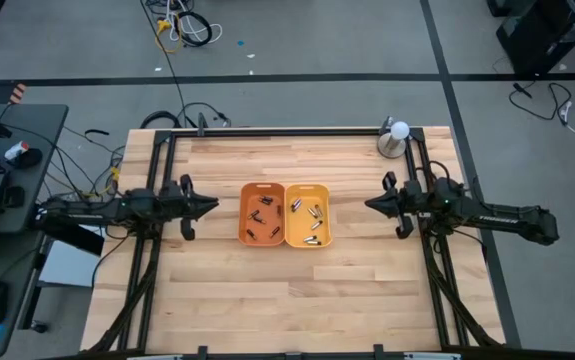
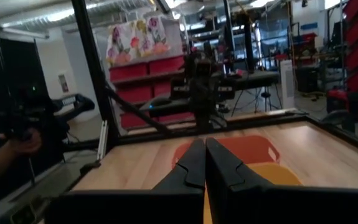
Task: Sort batteries
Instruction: Return to Home Position
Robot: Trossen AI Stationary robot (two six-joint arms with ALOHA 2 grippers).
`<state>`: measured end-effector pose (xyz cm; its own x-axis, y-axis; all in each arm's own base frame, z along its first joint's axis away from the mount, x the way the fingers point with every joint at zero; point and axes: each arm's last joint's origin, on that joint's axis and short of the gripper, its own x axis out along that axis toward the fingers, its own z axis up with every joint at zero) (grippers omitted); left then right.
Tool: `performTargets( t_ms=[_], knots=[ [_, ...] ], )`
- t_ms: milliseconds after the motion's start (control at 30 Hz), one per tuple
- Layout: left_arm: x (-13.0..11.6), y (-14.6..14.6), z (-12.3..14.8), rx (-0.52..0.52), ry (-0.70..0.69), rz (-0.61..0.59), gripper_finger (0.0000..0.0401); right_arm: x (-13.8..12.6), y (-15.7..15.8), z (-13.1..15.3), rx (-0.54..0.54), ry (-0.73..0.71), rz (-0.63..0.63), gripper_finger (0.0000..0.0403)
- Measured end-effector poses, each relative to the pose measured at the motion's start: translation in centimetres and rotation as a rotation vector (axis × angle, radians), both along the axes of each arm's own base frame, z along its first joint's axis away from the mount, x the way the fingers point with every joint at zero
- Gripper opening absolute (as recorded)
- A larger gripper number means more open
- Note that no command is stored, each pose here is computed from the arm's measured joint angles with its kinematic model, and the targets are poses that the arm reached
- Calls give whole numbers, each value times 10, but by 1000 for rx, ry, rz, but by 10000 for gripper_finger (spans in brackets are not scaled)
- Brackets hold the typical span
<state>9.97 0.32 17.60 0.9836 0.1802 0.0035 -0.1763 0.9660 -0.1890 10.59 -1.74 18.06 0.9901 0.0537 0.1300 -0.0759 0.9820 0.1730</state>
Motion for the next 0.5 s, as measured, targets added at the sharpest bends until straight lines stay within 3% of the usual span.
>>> performTargets(
  t_ms=[267, 500],
  knots=[
    [2, -1, -12, 0, 37, -39, 46, 0, 1, -4, 5, 44, 23, 0],
    [2, -1, -13, 21, 44, -47, 46, 1, 1, -5, -99, 43, 15, 0]
  ],
)
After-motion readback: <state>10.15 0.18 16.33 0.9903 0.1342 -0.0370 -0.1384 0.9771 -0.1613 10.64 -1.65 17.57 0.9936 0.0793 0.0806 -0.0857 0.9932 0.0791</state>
